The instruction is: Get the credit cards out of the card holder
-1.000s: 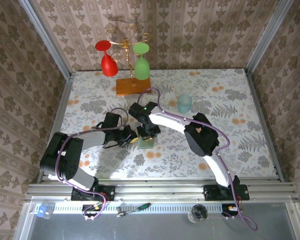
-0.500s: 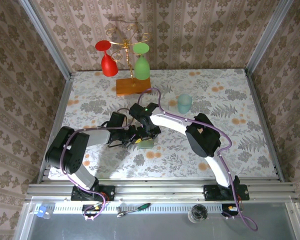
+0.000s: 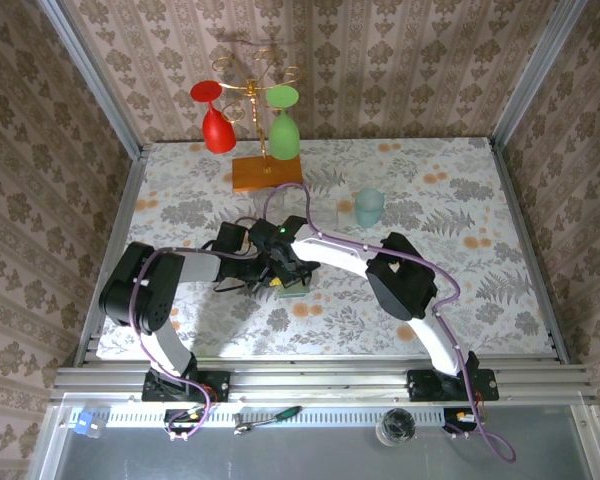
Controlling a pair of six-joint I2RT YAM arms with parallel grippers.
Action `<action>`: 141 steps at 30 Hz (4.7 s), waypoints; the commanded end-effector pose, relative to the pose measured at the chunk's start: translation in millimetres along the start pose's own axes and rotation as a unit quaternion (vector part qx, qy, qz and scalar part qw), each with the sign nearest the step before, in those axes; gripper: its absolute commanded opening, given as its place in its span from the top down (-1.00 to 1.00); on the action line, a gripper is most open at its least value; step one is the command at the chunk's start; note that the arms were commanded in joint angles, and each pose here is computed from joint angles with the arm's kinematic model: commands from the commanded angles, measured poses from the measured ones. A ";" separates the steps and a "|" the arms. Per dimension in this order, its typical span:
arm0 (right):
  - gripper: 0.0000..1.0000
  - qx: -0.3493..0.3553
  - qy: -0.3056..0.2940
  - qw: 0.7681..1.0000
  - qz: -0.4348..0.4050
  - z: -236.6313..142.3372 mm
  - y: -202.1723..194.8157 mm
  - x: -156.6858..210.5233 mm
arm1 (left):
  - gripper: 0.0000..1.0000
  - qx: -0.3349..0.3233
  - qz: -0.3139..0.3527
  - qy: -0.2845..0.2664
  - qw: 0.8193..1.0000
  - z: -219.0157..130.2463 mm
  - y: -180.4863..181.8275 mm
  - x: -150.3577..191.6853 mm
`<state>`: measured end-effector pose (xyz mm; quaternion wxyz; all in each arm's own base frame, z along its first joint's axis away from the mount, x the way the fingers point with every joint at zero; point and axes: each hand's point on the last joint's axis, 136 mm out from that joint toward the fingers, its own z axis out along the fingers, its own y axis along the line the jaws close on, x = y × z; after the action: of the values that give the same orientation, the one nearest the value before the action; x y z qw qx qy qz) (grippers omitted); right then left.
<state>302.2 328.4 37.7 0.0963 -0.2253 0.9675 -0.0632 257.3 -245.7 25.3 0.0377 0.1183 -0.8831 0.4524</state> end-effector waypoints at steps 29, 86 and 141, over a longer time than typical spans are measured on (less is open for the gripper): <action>1.00 0.282 -0.164 0.940 -0.102 -20.9 -91.5 -42.8 | 1.00 -0.148 -0.127 0.056 0.979 22.3 131.6 39.0; 0.02 -0.225 -0.046 0.969 0.093 8.7 -18.1 -49.5 | 0.77 -0.092 0.040 -0.084 0.991 -33.8 -5.9 -22.1; 1.00 -0.199 -0.052 0.958 0.200 -9.1 -89.4 -1.4 | 0.79 -0.067 0.060 -0.113 0.990 -34.1 -29.9 -47.9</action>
<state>343.2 261.5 44.2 0.0963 -0.0497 0.9789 0.1733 302.8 -225.7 59.5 -0.0793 0.1201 -0.9139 0.3795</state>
